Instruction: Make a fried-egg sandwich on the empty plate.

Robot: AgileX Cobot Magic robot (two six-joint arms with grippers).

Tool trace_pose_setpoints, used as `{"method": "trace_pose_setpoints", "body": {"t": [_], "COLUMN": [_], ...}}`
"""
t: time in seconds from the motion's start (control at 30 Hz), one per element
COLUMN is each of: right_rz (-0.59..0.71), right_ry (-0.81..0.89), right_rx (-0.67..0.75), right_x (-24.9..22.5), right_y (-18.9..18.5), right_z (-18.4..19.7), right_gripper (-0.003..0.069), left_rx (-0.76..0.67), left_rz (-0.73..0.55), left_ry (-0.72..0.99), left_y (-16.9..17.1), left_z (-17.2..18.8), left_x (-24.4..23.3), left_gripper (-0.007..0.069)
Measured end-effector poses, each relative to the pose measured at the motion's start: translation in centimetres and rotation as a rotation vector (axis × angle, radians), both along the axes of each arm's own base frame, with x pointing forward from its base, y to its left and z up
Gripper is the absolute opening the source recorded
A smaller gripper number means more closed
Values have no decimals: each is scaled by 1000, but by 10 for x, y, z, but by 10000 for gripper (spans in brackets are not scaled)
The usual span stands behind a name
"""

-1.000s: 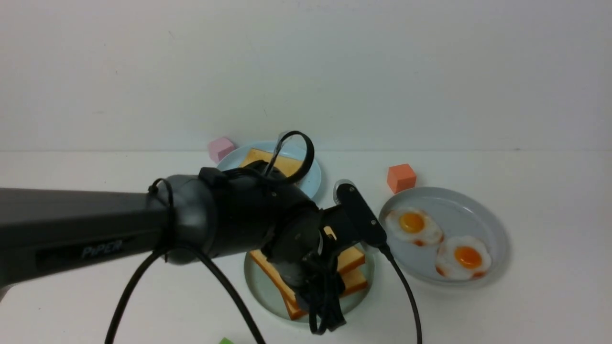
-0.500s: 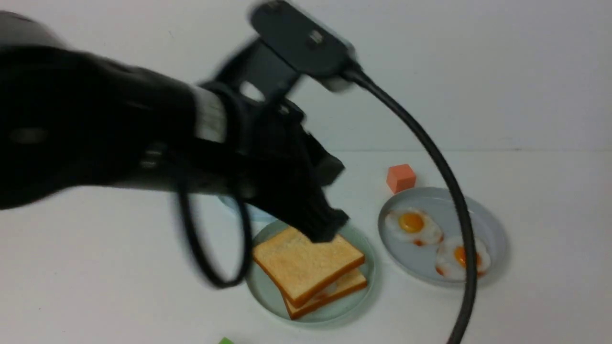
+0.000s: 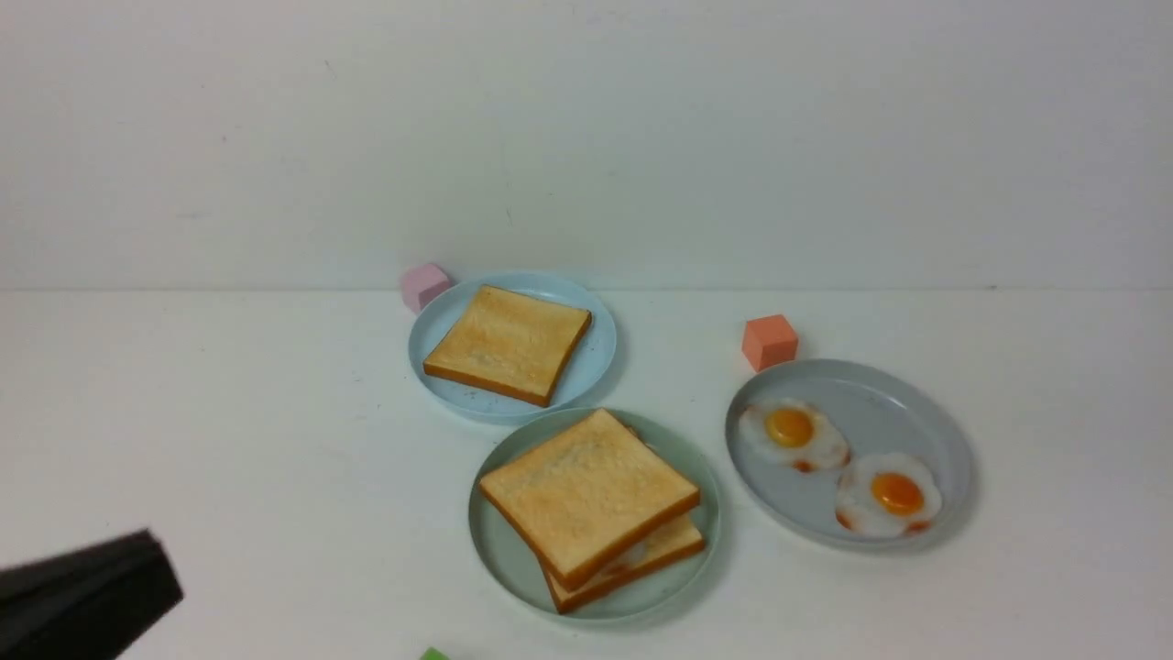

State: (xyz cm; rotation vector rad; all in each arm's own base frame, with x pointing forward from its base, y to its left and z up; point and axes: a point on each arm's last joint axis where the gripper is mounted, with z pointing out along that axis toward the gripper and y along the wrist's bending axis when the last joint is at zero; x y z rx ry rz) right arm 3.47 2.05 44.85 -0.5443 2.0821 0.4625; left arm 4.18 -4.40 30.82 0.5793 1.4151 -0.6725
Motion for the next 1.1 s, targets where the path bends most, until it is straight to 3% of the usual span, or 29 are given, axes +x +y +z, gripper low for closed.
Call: {"method": "trace_pose_setpoints", "body": {"t": [0.2, 0.7, 0.9, 1.07, 1.1], "right_rz": [8, 7, -120, -310, -379], "right_ry": [6, 10, -11, -68, -127], "right_rx": [6, 12, 29, 33, 42], "right_x": [-1, -1, -6, -8, -3], "right_y": [1, 1, -9, -18, -19], "right_z": [0, 0, 0, -28, -49], "right_gripper": [103, 117, 119, 16, -6], "left_rx": [-38, 50, 61, 61, 61], "left_rz": [4, 1, 1, 1, 1], "left_ry": [-36, 49, 60, 60, 60], "left_y": [8, 4, 3, 3, 3], "left_z": [-44, -75, -78, -78, -78], "left_x": [-7, -4, -3, -3, -3], "left_gripper": [-13, -13, -13, -13, -13]}}
